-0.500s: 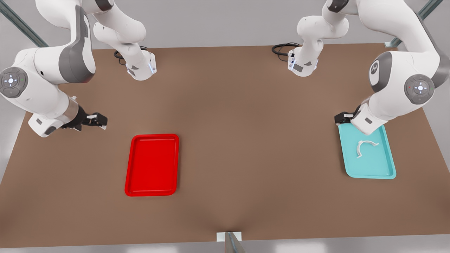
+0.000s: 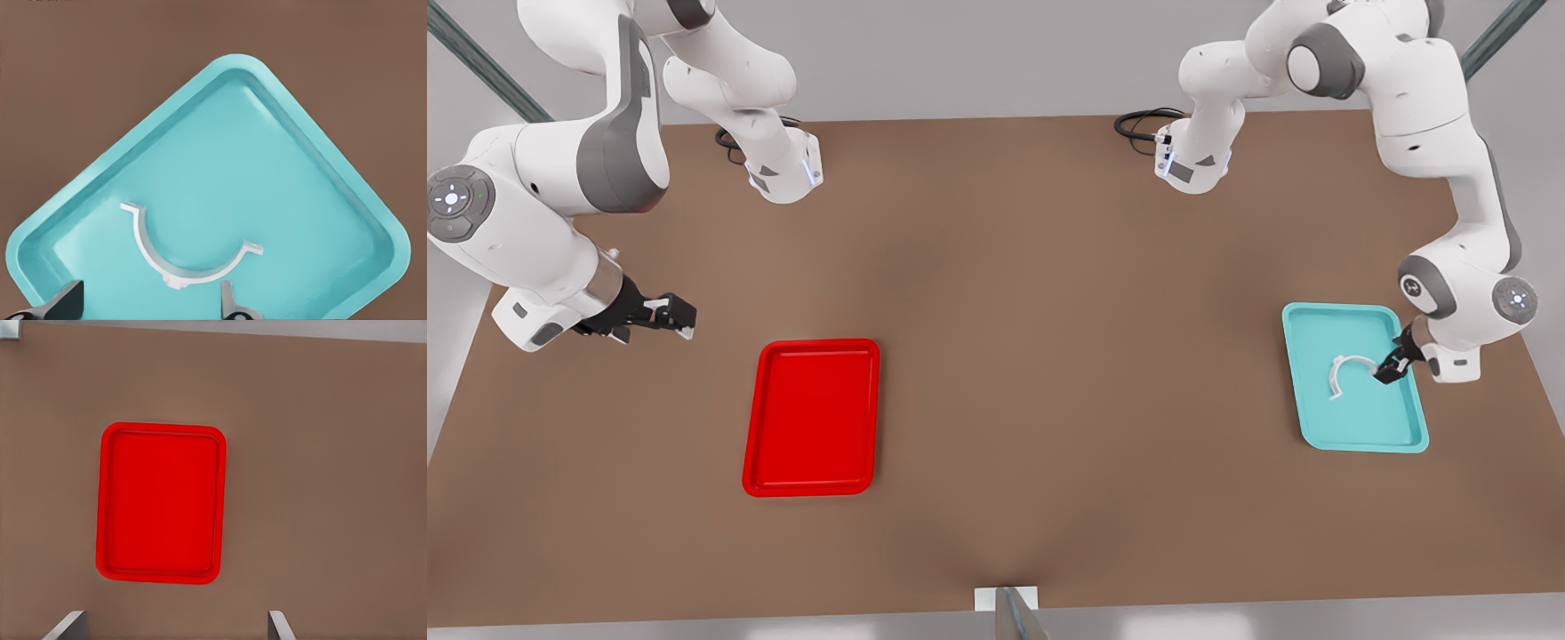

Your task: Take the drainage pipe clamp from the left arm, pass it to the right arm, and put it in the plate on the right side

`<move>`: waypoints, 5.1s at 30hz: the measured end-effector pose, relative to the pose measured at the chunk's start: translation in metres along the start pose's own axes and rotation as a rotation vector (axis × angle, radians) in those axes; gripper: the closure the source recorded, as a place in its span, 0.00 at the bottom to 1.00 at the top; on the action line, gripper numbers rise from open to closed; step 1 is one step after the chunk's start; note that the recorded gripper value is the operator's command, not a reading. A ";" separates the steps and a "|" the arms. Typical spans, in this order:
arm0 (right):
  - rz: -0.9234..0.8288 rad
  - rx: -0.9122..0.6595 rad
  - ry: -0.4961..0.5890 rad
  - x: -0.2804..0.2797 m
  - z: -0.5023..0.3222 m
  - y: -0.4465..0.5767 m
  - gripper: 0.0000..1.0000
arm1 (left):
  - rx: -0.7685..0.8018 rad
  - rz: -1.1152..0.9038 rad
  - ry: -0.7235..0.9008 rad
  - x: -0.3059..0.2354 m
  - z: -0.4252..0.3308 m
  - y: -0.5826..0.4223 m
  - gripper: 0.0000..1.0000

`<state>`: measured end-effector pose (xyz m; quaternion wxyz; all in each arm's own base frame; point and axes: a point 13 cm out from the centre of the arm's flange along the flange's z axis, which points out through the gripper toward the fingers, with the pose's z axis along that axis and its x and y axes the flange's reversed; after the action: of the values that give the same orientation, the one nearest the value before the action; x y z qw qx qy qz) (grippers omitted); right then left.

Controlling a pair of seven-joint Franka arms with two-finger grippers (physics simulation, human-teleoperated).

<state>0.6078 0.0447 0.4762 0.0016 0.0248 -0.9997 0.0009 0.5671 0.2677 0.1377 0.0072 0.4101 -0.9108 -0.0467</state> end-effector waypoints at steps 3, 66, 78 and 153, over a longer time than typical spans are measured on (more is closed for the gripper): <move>0.001 0.000 -0.001 -0.001 0.001 0.000 0.00 | 0.033 -0.110 -0.028 -0.012 0.026 0.013 0.00; -0.015 -0.005 -0.008 -0.017 0.008 0.014 0.00 | 0.221 0.051 0.176 0.148 -0.056 -0.282 0.79; -0.118 -0.019 -0.068 -0.056 0.127 0.295 0.00 | 0.362 0.019 0.399 0.557 -0.134 -0.512 0.79; 0.455 0.019 0.204 -0.014 0.395 0.063 0.10 | 0.050 0.477 0.066 0.184 -0.302 -0.250 0.00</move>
<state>0.6176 0.1073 0.0813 0.1019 -0.2012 -0.9741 0.0133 0.6470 -0.0580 0.4111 0.0378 0.1847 -0.9820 -0.0079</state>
